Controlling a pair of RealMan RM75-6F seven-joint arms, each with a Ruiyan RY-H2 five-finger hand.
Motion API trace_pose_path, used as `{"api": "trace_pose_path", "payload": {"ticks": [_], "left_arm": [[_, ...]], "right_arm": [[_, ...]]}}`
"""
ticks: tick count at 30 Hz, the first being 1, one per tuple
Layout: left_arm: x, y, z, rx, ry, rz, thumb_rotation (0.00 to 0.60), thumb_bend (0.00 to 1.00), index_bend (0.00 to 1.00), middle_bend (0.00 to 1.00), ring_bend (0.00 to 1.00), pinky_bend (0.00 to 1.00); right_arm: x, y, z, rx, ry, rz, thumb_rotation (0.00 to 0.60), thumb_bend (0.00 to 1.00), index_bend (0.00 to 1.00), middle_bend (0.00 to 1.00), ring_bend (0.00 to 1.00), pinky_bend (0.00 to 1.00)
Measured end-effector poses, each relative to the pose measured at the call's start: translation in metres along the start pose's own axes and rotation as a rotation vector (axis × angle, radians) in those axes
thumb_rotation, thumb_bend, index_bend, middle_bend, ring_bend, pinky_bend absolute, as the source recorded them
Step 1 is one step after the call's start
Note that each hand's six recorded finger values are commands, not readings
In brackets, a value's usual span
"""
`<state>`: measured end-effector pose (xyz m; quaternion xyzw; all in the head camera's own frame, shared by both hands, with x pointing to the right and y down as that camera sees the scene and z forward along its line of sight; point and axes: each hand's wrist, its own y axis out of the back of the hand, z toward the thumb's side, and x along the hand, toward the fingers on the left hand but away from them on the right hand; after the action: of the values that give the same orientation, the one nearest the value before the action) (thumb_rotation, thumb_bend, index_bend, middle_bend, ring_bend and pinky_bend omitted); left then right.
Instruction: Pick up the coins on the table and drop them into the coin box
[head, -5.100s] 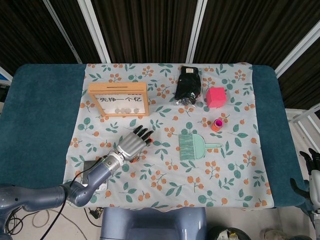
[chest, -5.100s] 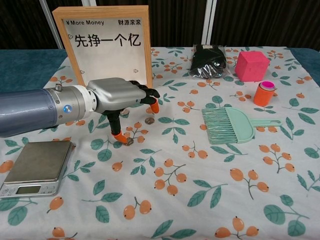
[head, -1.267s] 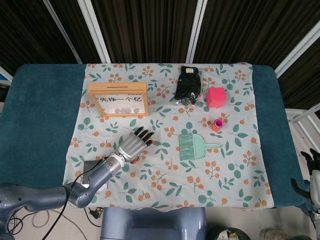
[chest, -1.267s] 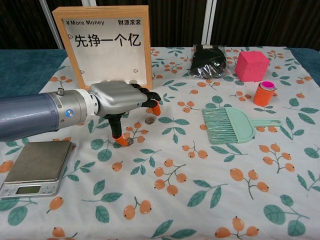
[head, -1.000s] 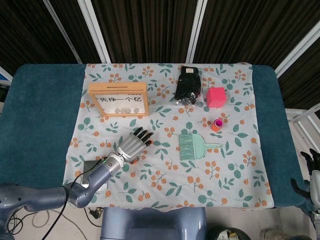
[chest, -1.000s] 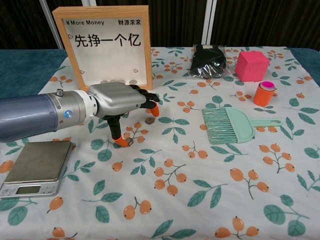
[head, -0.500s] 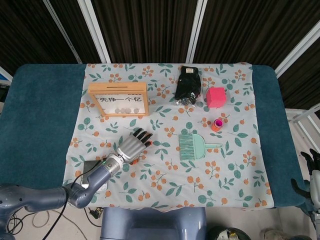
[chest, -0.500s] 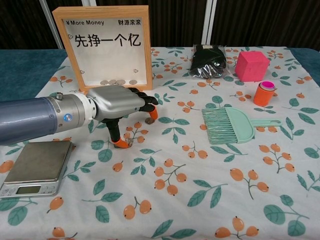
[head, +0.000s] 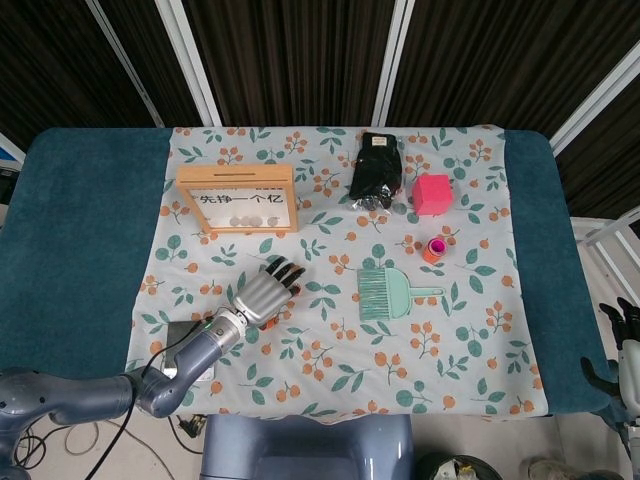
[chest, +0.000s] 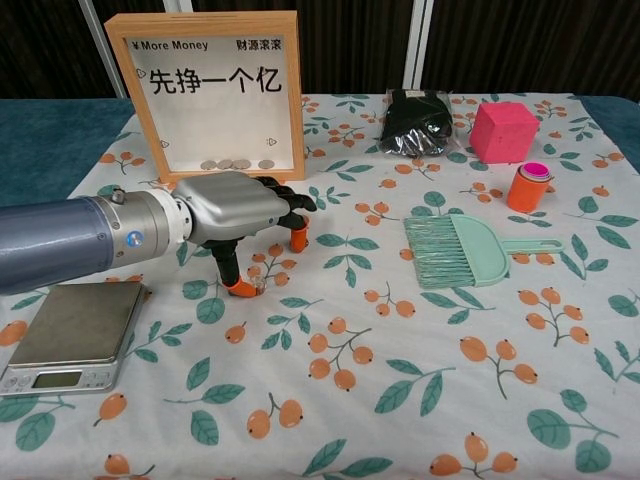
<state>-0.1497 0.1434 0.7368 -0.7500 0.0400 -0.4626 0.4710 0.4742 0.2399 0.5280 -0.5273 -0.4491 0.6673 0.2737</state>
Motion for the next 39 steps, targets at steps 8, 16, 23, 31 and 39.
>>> {"api": "trace_pose_path", "payload": {"ticks": [8, 16, 23, 31, 39], "left_arm": [[-0.002, -0.002, 0.000, 0.015, -0.003, 0.004, 0.600, 0.02, 0.40, 0.00, 0.00, 0.00], [-0.003, -0.001, 0.000, 0.021, -0.003, 0.029, 0.600, 0.02, 0.43, 0.00, 0.00, 0.00], [-0.006, -0.004, -0.002, 0.021, -0.009, 0.041, 0.600, 0.02, 0.47, 0.00, 0.00, 0.00], [-0.010, -0.008, -0.002, 0.027, -0.022, 0.040, 0.600, 0.02, 0.50, 0.00, 0.00, 0.00], [-0.013, -0.010, 0.000, 0.036, -0.034, 0.035, 0.600, 0.02, 0.53, 0.00, 0.00, 0.00]], "right_arm": [[0.000, -0.001, 0.000, 0.001, 0.000, 0.005, 0.600, 0.39, 0.16, 0.06, 0.02, 0.00], [-0.001, -0.001, 0.000, 0.004, -0.002, 0.011, 0.600, 0.39, 0.16, 0.06, 0.02, 0.00], [0.000, -0.002, -0.001, 0.008, -0.007, 0.020, 0.600, 0.39, 0.16, 0.06, 0.02, 0.00], [0.000, -0.005, -0.001, 0.014, -0.016, 0.043, 0.600, 0.39, 0.16, 0.06, 0.02, 0.00], [0.000, -0.005, -0.001, 0.014, -0.018, 0.046, 0.600, 0.39, 0.16, 0.06, 0.02, 0.00]]}}
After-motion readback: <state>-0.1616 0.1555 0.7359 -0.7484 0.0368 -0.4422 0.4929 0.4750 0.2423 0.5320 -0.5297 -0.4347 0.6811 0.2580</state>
